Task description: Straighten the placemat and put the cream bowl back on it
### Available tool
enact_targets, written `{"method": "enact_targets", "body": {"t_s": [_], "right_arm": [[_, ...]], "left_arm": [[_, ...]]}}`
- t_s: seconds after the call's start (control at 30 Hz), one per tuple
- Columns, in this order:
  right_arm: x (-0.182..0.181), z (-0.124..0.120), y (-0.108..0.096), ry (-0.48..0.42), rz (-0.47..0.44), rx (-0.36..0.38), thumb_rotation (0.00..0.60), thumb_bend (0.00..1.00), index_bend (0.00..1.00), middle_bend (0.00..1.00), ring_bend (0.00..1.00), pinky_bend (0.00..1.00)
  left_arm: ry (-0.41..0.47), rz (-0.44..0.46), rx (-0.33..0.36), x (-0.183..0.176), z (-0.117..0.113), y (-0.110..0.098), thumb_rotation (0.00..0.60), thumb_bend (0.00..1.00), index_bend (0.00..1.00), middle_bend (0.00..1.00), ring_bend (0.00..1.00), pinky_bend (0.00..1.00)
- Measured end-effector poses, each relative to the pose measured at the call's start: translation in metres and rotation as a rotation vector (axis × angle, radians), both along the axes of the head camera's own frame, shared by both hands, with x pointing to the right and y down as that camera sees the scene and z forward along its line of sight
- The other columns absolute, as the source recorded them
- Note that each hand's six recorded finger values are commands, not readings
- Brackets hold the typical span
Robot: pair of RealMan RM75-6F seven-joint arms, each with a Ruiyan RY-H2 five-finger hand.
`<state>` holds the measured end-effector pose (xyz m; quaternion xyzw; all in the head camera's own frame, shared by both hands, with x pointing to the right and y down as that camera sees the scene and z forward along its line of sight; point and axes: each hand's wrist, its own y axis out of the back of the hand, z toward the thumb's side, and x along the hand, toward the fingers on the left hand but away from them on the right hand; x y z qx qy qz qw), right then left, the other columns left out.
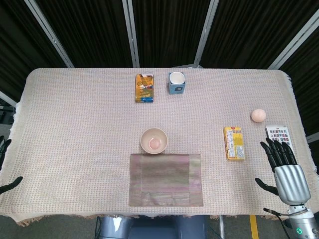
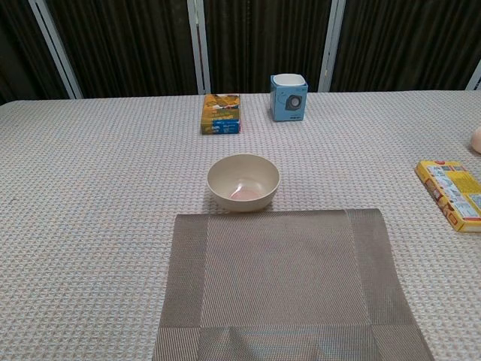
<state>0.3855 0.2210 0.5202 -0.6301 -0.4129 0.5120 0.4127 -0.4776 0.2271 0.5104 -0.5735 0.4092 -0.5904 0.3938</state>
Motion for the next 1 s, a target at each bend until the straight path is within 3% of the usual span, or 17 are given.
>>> {"method": "enact_targets", "body": {"t_s": [0.37,0.67,0.87,1.0], "right_arm": [[0.001,0.002,0.0,0.006,0.0,-0.007,0.6,0.0,0.0,0.0,0.0,0.0],[0.004,0.001,-0.001,0.002,0.017,-0.006,0.6,0.0,0.0,0.0,0.0,0.0],[0.011,0.002,-0.002,0.021,0.04,-0.011,0.6,0.0,0.0,0.0,0.0,0.0],[0.017,0.007,-0.004,0.037,0.058,-0.02,0.6,0.0,0.0,0.0,0.0,0.0]], "left_arm": [[-0.001,-0.003,-0.004,-0.001,0.001,0.0,0.6,0.0,0.0,0.0,0.0,0.0],[-0.009,0.025,-0.038,0.006,0.016,-0.004,0.6,0.0,0.0,0.0,0.0,0.0],[0.02,0.111,-0.059,0.026,0.039,-0.028,0.6,0.0,0.06,0.0,0.0,0.0],[0.042,0.229,-0.081,0.055,0.068,-0.056,0.6,0.01,0.13,0.0,0.0,0.0]]}}
